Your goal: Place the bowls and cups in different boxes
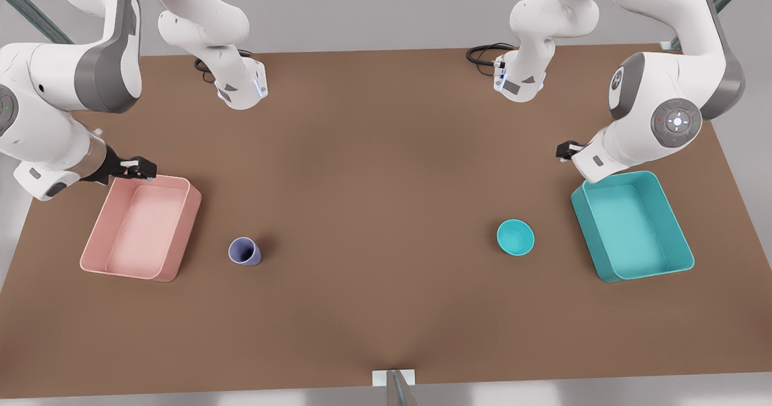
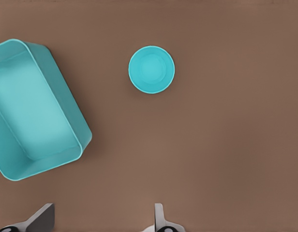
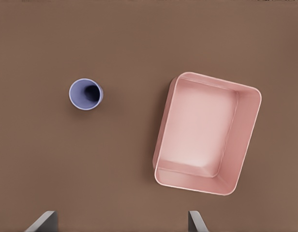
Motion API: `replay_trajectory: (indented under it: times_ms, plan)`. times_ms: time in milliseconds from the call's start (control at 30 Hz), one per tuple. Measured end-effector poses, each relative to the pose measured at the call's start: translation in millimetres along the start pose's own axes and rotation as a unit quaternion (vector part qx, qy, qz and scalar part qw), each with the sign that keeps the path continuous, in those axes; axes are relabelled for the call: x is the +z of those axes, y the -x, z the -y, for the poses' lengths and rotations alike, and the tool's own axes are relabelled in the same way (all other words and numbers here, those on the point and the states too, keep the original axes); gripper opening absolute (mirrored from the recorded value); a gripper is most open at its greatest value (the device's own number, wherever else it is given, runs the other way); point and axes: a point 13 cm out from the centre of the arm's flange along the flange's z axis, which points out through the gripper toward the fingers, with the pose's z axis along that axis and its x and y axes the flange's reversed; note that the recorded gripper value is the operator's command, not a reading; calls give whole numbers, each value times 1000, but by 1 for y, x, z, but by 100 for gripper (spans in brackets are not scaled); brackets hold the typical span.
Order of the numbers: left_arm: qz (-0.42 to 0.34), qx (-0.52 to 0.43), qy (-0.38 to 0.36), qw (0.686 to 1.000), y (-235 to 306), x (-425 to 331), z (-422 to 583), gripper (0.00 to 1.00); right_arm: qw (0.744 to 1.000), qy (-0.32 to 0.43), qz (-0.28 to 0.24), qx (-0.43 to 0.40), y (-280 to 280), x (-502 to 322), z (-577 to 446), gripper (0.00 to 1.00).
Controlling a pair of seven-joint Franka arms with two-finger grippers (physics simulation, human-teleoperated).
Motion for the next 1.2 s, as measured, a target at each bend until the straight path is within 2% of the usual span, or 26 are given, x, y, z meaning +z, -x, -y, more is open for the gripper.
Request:
replay_trajectory:
  times_ms: [100, 267, 400, 700, 800, 833, 867, 933, 967, 1200]
  plan:
    - [-4, 3, -2, 1000, 7, 8, 0, 100, 1000, 0, 1, -5, 3, 2, -1, 100]
    - [-48, 7, -45, 998, 123, 150, -2, 100, 998, 7, -54, -29, 47, 91, -26, 100]
    - [-38, -5, -69, 997, 168, 225, -14, 100, 995, 21, -85, -38, 62, 172, -42, 100]
    - [-12, -10, -92, 996, 196, 311, -5, 100, 996, 54, -45, -49, 121, 278, -92, 100]
    - [-6, -15, -98, 995, 201, 326, -7, 80, 997, 58, -27, -46, 132, 289, -96, 100]
    - [-4, -16, -100, 995, 203, 329, -8, 67, 997, 59, -24, -44, 133, 294, -97, 100]
    - [-1, -16, -101, 995, 205, 330, -8, 46, 997, 60, -23, -43, 133, 300, -98, 100]
    - [4, -19, -107, 994, 207, 330, -6, 27, 997, 61, -23, -41, 130, 317, -99, 100]
    - [6, -20, -109, 994, 208, 329, -6, 22, 997, 61, -22, -39, 130, 323, -98, 100]
    - [31, -22, -108, 993, 211, 291, -8, 21, 997, 67, -11, -27, 140, 357, -97, 100]
